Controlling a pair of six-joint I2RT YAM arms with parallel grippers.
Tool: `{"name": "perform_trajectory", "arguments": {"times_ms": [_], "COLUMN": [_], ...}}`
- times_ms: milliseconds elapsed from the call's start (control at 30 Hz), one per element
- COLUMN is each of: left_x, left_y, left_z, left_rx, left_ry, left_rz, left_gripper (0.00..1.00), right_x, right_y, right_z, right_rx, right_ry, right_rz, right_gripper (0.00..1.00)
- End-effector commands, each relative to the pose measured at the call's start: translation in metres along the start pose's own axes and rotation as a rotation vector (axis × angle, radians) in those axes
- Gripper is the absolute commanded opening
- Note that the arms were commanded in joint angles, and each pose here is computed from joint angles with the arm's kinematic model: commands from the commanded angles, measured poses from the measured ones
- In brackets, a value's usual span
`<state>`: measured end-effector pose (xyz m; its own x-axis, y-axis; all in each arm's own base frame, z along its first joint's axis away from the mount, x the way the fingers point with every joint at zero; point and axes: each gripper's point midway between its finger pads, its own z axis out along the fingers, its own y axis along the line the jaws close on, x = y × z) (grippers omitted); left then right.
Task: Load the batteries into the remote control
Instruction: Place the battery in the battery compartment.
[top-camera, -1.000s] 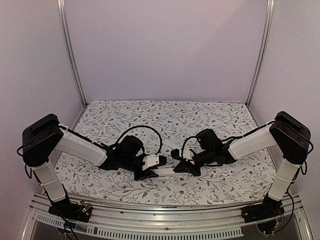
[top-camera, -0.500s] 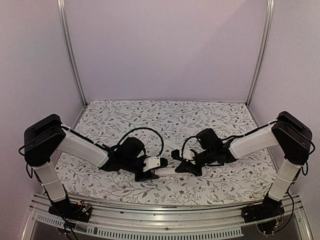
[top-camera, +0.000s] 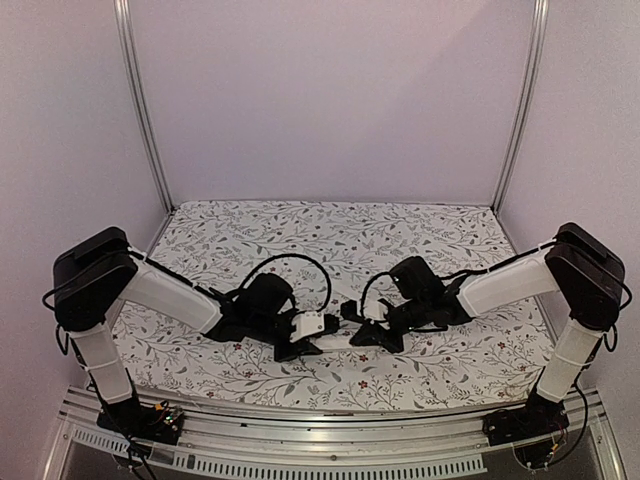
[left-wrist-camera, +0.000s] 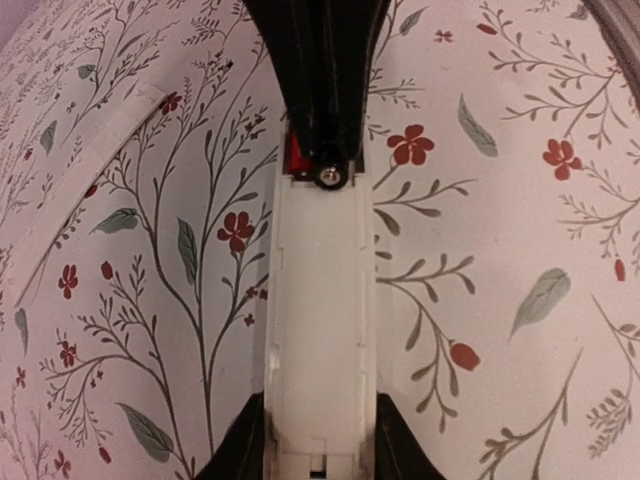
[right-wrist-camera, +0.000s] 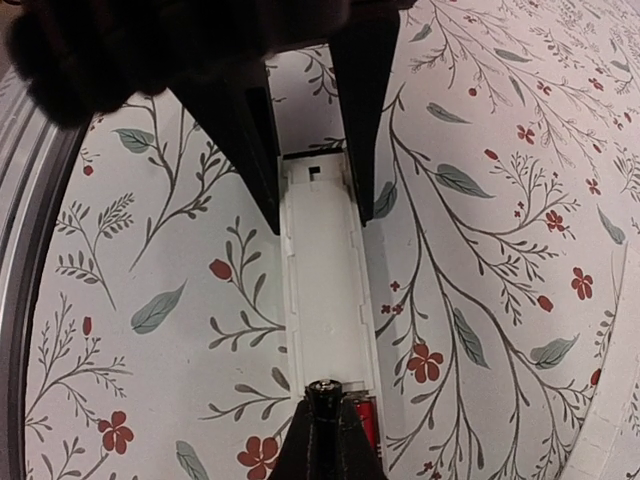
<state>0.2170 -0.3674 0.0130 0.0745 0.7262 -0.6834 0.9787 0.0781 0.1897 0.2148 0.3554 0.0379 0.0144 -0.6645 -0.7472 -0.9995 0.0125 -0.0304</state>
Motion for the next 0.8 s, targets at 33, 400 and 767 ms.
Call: {"name": "perform_trajectory", "arguments": {"times_ms": [33, 400, 767], "left_x": [0.021, 0.012, 0.014], "left_y": [-0.008, -0.008, -0.006], "left_z": [-0.005, -0.016, -0.013], "left_rx": [-0.004, -0.002, -0.003], "left_ry": [0.08, 0.069, 0.083], "left_rz": [-0.003, -0.03, -0.022], "left_gripper": [0.0, 0.0, 0.0], "right_x": [0.009, 0.015, 0.016], "right_y": [0.005, 0.006, 0.011], "right_z": [0.001, 0.009, 0.011], "right_rx": [-0.008, -0.026, -0.046], "right_ry": [0.068, 0.131, 0.156], "right_rz": [0.015, 0.008, -0.012], "right_gripper": [0.03, 0.04, 0.17]}}
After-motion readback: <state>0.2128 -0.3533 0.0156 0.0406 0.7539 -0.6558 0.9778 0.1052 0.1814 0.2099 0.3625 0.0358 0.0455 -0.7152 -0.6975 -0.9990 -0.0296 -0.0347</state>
